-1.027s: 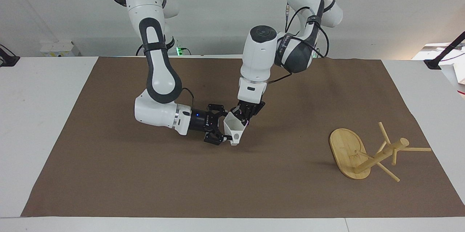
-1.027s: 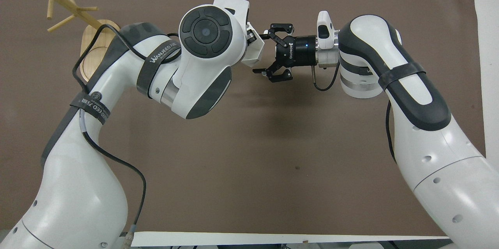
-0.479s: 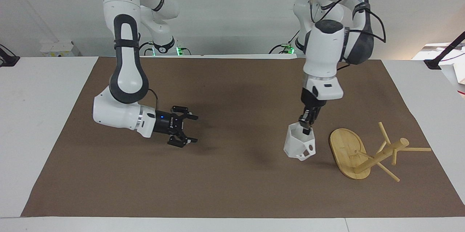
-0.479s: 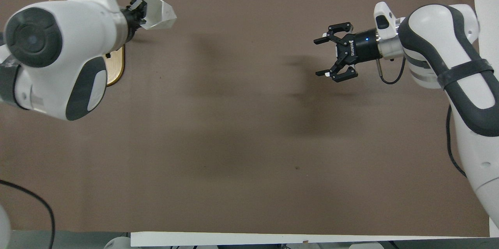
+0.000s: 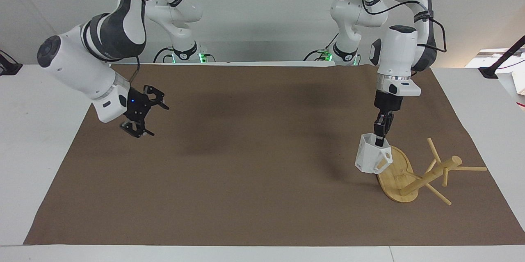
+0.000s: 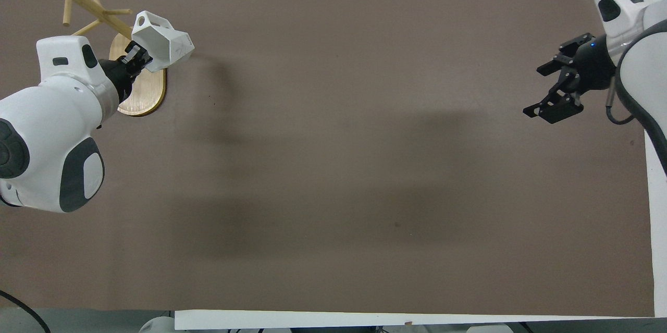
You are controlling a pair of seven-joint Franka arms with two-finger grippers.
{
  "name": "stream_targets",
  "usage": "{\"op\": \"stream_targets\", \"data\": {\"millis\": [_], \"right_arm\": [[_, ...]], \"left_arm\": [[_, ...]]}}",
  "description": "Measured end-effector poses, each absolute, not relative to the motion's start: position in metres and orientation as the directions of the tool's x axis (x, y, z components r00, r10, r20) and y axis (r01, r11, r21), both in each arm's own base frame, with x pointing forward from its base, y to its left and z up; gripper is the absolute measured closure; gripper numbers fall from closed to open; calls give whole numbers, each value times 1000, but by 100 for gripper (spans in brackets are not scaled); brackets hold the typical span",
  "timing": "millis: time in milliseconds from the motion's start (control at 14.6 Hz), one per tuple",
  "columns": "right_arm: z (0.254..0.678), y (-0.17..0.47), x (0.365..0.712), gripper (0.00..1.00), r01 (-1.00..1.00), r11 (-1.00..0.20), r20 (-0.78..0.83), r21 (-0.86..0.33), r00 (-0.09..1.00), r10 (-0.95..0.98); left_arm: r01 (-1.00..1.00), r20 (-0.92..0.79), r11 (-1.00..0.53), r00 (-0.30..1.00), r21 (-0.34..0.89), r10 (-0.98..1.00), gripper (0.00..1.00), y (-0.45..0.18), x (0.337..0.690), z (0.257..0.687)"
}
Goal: Hang cup on rack
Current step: 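Carry the mug to the rack with the left gripper while the right withdraws, then hang the mug on a rack peg and open the left gripper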
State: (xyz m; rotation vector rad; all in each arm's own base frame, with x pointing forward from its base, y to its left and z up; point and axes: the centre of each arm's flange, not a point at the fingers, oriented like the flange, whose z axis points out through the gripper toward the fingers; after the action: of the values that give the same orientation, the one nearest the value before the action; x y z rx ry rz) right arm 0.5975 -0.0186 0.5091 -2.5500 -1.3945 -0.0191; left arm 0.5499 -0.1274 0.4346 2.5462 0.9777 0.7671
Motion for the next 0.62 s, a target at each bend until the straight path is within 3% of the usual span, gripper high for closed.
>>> {"op": "stream_targets", "data": {"millis": [205, 411, 616], "right_arm": [[566, -27, 589, 0, 716, -684, 32, -137, 694, 720], [620, -35, 554, 0, 496, -865, -63, -74, 863, 501], [645, -32, 533, 0, 253, -967, -86, -23, 964, 254]], "left_arm": [[524, 384, -726, 621, 446, 684, 94, -114, 555, 429], [518, 396, -736, 625, 435, 673, 94, -109, 561, 426], [512, 403, -744, 629, 429, 665, 94, -111, 571, 421]]}}
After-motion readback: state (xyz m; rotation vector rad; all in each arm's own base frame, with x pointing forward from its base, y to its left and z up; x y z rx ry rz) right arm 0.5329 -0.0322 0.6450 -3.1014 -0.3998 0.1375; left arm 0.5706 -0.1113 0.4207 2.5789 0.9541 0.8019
